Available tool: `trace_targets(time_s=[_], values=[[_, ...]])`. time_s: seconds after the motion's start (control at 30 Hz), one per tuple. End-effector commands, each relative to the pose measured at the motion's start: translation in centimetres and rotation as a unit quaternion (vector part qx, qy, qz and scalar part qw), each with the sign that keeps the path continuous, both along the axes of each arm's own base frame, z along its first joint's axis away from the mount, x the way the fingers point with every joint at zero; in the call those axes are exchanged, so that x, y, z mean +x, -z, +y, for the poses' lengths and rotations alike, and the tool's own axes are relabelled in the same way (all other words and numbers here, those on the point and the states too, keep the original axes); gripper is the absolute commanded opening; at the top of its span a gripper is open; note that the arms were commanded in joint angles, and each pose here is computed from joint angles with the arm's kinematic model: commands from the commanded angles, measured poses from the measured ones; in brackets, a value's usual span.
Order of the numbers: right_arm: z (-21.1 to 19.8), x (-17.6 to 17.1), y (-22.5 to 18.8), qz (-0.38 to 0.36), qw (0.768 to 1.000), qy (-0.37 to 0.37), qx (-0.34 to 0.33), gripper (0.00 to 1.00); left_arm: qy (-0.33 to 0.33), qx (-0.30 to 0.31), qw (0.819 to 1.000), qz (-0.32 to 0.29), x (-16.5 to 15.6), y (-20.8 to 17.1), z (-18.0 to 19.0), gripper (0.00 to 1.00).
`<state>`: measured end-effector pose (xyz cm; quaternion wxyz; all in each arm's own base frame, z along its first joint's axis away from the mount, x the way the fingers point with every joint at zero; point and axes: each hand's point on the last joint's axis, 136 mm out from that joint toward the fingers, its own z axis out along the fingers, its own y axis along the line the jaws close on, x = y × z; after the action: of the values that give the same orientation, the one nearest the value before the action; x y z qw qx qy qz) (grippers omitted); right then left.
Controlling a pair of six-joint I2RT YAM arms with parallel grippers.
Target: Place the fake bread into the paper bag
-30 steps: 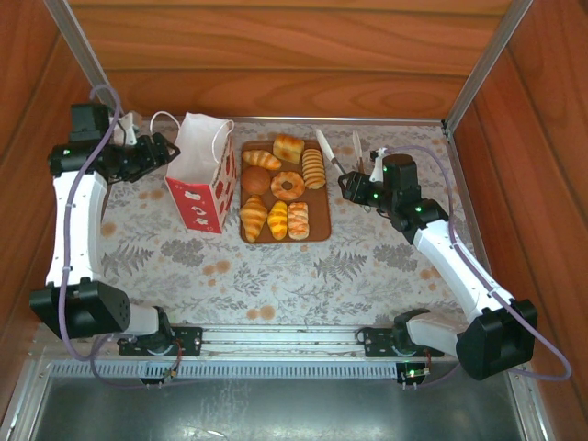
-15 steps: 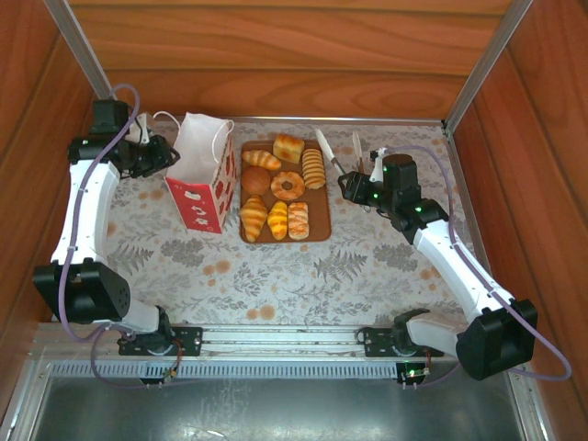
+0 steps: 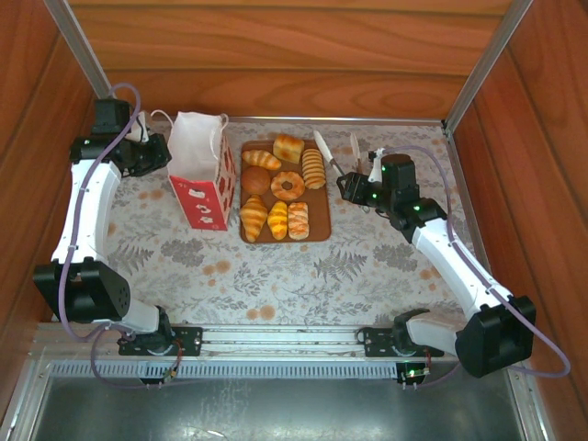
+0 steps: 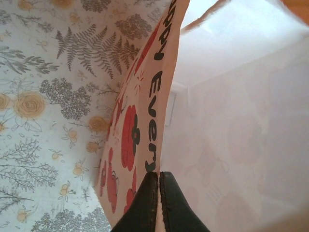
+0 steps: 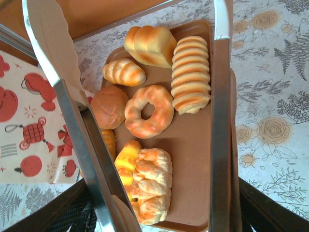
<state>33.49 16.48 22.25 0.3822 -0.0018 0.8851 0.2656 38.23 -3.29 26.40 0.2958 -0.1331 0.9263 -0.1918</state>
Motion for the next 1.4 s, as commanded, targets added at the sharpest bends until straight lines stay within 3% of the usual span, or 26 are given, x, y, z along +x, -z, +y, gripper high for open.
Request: trace_targets(time_s=[0.0,0.6,0.9,1.37], values=[[0.2,0.5,-1.4,-0.016,1.000,-0.005,0.009,0.66,-0.016,0.011,1.000,0.002,-0.4,0.4,0.4,0.00],[-0.7,-0.5,-0.6,0.025,0.997,-0.027,-0.062,0.66,-0.035,0.028,0.999,-0.018,-2.1,-0.2,1.0,0.00],[-1.5,-0.6,1.8,0.104,0.988,-0.023,-0.111,0.66,-0.024,0.048,0.998,-0.041,-2.6,-1.7,1.2,0.00],[-0.8,2.5,5.1,0.189,0.963,-0.023,-0.188,0.64,-0.011,0.026,0.999,-0.038,-2.8,-2.0,0.0,0.00]])
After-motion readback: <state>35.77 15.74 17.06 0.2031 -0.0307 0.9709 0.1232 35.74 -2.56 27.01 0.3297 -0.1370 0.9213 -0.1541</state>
